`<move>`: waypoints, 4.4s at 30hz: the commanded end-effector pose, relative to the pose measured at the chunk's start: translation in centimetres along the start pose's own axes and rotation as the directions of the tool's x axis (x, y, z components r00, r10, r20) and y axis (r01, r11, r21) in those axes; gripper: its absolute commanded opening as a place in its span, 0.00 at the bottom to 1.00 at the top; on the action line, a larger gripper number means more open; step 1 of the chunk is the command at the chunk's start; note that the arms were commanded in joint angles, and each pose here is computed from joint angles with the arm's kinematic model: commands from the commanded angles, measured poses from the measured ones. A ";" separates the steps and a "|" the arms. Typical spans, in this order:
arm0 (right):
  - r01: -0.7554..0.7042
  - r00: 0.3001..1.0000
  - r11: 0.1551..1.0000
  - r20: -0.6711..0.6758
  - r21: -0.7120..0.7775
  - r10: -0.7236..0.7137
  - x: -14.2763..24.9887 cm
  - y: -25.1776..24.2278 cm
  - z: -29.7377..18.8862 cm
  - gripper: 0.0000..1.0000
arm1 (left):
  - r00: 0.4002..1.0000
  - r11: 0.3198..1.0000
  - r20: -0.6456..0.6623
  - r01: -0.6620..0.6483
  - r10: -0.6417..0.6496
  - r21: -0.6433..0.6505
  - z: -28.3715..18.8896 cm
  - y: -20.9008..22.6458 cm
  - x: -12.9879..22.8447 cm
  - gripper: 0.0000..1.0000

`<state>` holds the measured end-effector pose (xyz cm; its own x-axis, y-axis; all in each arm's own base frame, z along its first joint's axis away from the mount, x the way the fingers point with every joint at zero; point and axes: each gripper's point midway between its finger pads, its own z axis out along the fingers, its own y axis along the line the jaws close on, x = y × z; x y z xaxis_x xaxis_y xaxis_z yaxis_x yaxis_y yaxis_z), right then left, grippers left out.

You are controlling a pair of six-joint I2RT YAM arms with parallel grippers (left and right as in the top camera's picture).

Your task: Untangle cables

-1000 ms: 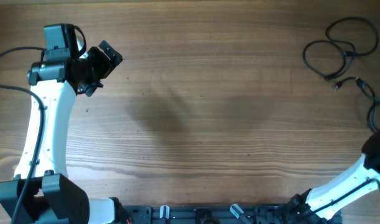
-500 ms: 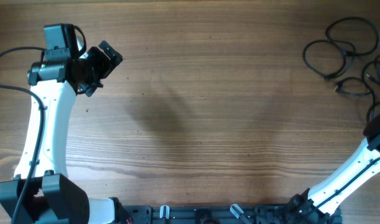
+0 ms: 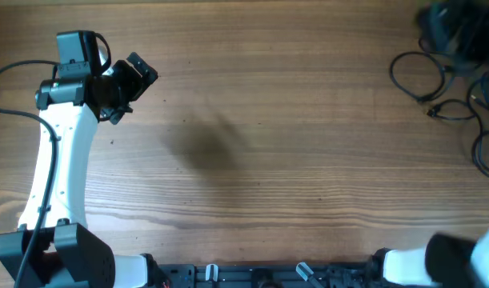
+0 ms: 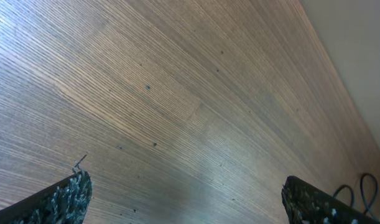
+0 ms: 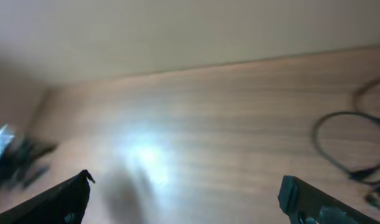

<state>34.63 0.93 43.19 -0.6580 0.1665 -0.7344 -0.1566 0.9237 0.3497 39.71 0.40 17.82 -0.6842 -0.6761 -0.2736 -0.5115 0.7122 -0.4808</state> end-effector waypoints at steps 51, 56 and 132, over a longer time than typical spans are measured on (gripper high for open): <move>0.486 0.582 0.836 0.620 0.253 -0.526 24.8 -2.8 6.8 1.00 | 1.000 1.000 0.006 -0.014 0.014 -0.009 0.0 0.2 -0.1 1.00; 0.464 0.645 0.849 0.562 0.252 -0.519 26.0 -4.0 8.0 1.00 | 1.000 1.000 0.005 -0.014 0.014 -0.010 0.1 0.2 -0.1 1.00; 0.466 0.645 0.850 0.562 0.248 -0.518 26.0 -3.9 8.1 1.00 | 0.392 0.657 0.803 -0.754 0.449 0.000 -5.7 6.0 13.7 1.00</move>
<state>24.05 4.64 17.88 0.0675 -0.1869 -0.9801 -0.2672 0.9430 -0.1983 24.32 -3.58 16.20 -0.0847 -0.1158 -0.9897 0.1846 0.9742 -0.1298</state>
